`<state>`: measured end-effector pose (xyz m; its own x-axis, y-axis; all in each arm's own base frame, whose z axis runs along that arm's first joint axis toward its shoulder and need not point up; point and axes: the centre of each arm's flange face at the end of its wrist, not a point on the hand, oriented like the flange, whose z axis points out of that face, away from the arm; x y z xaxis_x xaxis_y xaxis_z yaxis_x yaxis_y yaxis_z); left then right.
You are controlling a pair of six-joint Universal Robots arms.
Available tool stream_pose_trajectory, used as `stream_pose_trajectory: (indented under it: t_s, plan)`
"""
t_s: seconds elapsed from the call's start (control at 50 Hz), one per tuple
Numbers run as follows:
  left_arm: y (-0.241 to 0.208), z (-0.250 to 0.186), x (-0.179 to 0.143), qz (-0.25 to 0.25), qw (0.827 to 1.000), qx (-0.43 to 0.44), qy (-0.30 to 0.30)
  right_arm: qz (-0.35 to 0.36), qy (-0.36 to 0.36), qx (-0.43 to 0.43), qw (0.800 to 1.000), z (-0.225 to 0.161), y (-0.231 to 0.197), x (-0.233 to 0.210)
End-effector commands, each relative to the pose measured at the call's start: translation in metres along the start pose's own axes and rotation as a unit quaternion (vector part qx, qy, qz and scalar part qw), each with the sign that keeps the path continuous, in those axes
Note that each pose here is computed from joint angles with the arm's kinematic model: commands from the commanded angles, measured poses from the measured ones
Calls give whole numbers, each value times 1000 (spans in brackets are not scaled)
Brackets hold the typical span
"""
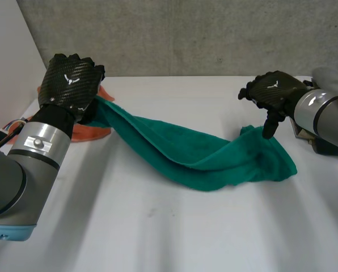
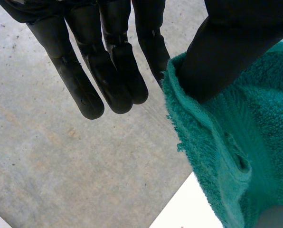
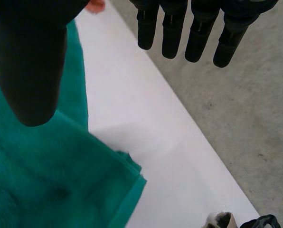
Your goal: Fold the laundry.
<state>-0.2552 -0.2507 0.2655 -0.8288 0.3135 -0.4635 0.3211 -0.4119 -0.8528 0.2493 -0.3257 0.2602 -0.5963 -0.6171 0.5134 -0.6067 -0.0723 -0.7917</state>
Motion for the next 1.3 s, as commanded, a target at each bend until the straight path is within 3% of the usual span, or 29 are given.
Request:
stream_pose_trajectory:
  t_s: [0.02,0.16,0.26,0.4,0.56,0.66,0.8,0.88,0.98,1.18,1.3]
  plan:
    - [3,-4,2,0,1000,-6,3,-62,-29,-22,997,36,33,-12]
    - [6,-4,0,0,1000,-10,1,-81,-53,-37,995,72,72,-30]
    - [8,-3,-2,1,1000,-13,-2,-90,-32,-25,995,100,94,-35]
    - [7,1,-12,7,1000,-10,-18,-108,39,5,993,104,79,-12]
    - [-26,6,-60,28,995,34,-84,-123,142,46,981,25,6,54]
    - [-60,2,-90,43,991,55,-110,-134,198,55,969,-57,-40,88]
    - [-85,-6,-104,50,994,49,-79,-136,225,50,964,-142,-80,88]
    - [-95,-7,-110,48,996,36,-68,-127,204,33,970,-161,-83,77]
    - [-82,-2,-116,43,997,-2,-64,-116,175,4,978,-157,-73,71]
    - [21,35,-72,-5,990,-139,25,-52,57,-112,991,-69,10,55]
    - [34,82,-58,21,994,-107,34,-51,91,-100,990,-19,27,68]
